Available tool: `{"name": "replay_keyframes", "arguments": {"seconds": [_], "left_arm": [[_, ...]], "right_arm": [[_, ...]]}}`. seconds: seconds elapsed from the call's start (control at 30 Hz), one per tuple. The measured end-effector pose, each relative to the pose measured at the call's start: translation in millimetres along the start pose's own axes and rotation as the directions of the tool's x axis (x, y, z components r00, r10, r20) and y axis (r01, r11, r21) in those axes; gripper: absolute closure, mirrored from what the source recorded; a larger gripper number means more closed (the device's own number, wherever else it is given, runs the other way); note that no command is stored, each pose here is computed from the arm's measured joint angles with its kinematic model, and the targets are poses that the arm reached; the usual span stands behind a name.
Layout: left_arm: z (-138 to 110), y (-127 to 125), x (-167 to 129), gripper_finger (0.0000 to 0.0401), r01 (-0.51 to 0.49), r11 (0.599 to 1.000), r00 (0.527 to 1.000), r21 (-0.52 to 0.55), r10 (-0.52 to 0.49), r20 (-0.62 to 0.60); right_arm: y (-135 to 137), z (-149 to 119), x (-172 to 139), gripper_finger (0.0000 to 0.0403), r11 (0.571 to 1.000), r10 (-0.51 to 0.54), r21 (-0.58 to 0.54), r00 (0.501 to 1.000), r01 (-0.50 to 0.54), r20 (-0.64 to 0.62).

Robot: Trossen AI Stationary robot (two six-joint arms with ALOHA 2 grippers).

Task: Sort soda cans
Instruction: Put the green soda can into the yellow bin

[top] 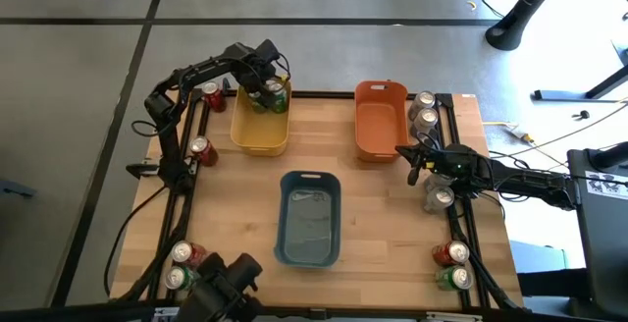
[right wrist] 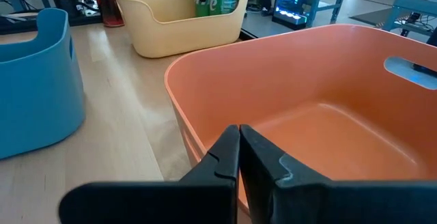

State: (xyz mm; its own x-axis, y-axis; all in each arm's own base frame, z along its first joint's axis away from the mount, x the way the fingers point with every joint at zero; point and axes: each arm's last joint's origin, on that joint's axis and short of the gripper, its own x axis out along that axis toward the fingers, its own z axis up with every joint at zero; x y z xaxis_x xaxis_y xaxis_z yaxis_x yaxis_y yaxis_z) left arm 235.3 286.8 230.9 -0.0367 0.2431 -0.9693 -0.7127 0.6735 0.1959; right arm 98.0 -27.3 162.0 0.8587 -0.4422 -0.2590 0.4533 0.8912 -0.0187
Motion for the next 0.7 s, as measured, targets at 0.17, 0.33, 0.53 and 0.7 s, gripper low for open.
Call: {"name": "replay_keyframes", "arguments": {"seconds": [0.17,0.33,0.53,0.7], "left_arm": [[1,1,1,0.0080,-0.001,1.000,1.000,-0.021,0.002,0.009],[0,1,1,0.0045,-0.005,1.000,1.000,-0.004,0.005,0.000],[-2,3,-9,0.0036,-0.002,1.000,0.999,0.022,0.002,-0.033],[-7,7,-39,0.0035,-0.015,1.000,0.999,0.013,0.015,0.044]], "right_arm": [[0,0,0,0.0391,1.000,0.000,0.000,1.000,0.000,0.000],[0,0,0,0.0391,1.000,0.000,0.000,1.000,0.000,0.000],[0,0,0,0.0391,1.000,0.000,0.000,1.000,0.000,0.000],[0,0,0,0.0391,1.000,0.001,0.000,1.000,-0.001,0.000]]}}
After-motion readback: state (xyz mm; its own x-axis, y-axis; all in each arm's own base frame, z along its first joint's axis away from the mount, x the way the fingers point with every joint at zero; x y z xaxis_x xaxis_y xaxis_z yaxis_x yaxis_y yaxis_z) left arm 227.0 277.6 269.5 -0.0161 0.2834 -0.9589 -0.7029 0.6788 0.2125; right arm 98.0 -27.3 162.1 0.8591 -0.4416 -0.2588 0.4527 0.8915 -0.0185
